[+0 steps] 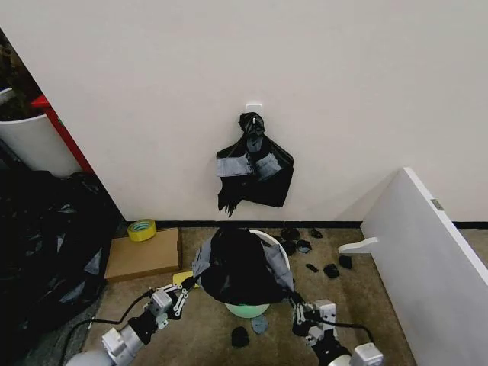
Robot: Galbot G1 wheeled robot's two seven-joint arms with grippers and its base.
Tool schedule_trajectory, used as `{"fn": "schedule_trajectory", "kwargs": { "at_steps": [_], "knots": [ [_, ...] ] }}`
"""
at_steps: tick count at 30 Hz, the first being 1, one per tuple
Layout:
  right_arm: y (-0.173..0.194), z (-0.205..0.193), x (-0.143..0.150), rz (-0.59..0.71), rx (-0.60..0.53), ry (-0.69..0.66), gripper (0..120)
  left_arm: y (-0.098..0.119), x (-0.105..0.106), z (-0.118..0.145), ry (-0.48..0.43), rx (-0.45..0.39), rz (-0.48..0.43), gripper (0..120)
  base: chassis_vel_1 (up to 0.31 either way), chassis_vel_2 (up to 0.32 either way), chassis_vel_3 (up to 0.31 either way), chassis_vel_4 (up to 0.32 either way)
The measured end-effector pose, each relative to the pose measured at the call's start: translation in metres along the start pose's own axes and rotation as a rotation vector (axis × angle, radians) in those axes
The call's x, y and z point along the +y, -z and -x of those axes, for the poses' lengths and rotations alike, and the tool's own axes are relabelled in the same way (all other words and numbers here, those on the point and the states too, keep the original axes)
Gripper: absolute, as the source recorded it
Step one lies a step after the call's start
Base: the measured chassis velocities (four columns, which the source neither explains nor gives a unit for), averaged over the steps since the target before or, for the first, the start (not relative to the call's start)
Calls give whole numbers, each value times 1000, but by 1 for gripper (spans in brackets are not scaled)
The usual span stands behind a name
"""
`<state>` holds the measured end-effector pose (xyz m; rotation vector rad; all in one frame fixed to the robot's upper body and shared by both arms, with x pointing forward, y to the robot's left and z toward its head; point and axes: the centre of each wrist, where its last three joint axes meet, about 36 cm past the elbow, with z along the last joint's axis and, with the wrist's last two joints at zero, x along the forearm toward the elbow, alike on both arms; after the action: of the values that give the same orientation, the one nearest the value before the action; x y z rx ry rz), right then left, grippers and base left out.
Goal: Place the garbage bag over the trash bin.
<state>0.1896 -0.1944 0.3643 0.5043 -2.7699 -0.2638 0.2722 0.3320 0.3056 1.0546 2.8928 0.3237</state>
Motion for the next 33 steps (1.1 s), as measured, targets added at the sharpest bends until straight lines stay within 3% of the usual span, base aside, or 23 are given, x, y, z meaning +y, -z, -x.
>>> {"fn": "schedule_trajectory", "kwargs": {
  "at_steps": [15,26,33],
  "knots": [
    [-25,7,2,-57,64,-69,0,-12,-26,-18,136,103,143,0,0,0,0,0],
    [-48,10,-10,-191,106,-104,0,-44,-46,-4,177,147,83,0,0,0,0,0],
    [-61,24,-27,-227,74,-103,0,-55,-54,10,219,151,40,0,0,0,0,0]
  ]
}}
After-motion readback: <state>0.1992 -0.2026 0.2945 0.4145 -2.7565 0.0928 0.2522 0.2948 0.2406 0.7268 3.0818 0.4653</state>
